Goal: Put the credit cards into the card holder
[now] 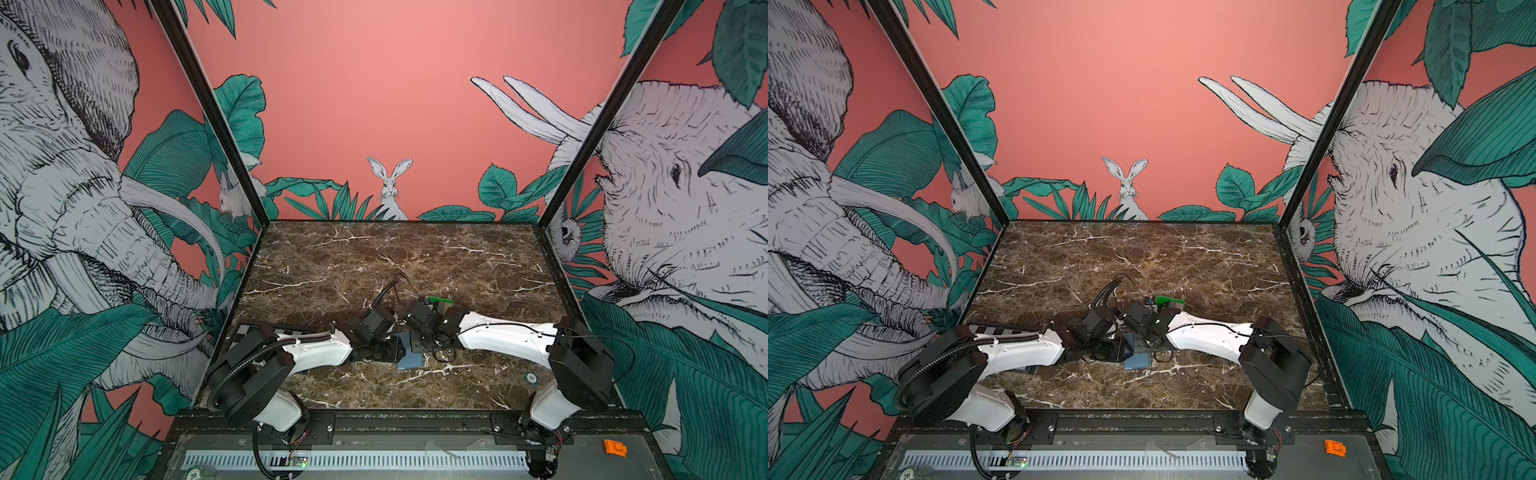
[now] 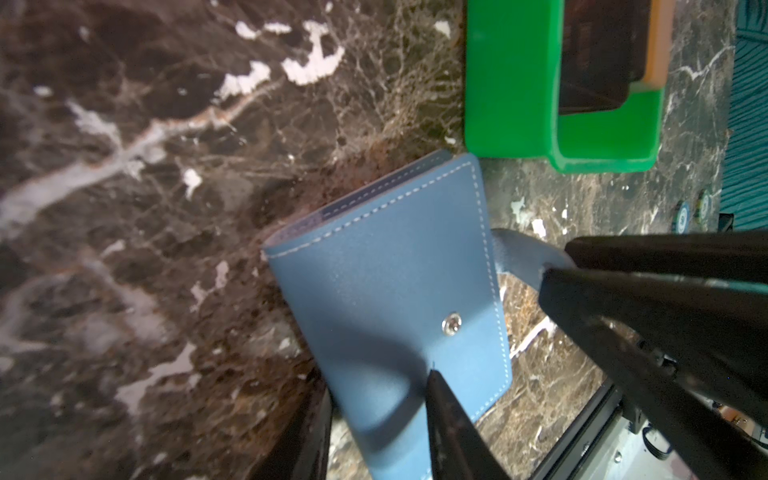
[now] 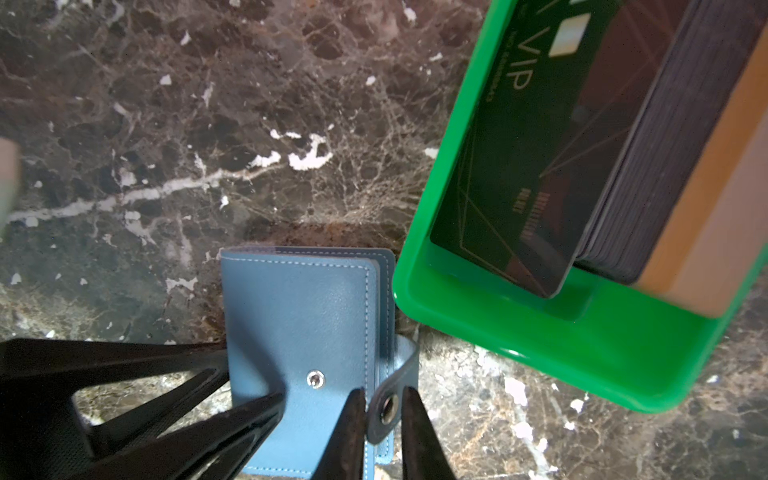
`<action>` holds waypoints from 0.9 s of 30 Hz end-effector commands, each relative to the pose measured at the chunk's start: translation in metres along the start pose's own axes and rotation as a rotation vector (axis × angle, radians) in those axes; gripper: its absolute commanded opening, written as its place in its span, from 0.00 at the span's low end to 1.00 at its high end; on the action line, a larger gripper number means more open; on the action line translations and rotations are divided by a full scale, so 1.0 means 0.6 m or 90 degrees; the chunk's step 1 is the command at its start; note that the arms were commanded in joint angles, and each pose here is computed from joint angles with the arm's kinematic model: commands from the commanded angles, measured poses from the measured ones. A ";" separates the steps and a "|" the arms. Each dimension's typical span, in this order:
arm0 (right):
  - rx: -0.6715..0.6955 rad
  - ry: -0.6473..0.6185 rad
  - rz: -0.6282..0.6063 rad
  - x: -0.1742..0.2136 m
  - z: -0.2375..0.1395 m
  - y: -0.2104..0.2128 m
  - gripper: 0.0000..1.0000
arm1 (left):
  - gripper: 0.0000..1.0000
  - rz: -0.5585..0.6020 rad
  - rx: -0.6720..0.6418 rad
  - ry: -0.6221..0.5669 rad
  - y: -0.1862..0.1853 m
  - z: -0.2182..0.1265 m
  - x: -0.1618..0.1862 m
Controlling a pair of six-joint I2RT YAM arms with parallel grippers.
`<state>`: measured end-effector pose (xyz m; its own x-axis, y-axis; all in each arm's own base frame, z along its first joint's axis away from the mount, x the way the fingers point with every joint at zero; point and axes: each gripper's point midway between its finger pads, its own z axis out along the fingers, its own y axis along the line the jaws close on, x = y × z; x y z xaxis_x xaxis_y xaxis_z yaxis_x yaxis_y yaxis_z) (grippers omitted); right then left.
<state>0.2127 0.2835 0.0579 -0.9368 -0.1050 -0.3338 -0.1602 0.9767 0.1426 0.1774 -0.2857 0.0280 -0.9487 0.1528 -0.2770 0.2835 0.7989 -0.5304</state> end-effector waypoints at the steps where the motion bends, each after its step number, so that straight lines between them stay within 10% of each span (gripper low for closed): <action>1: 0.001 -0.017 0.001 -0.009 -0.013 0.001 0.16 | 0.39 -0.020 -0.039 0.047 0.026 0.008 0.033; 27: -0.070 0.000 0.000 -0.005 -0.008 0.040 0.00 | 0.39 -0.019 -0.035 0.042 0.022 0.006 0.031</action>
<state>0.2113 0.2960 0.0607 -0.9395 -0.1022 -0.3269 -0.1749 0.9638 0.2014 0.1775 -0.2860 0.0281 -0.9495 0.1508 -0.2751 0.2808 0.7994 -0.5311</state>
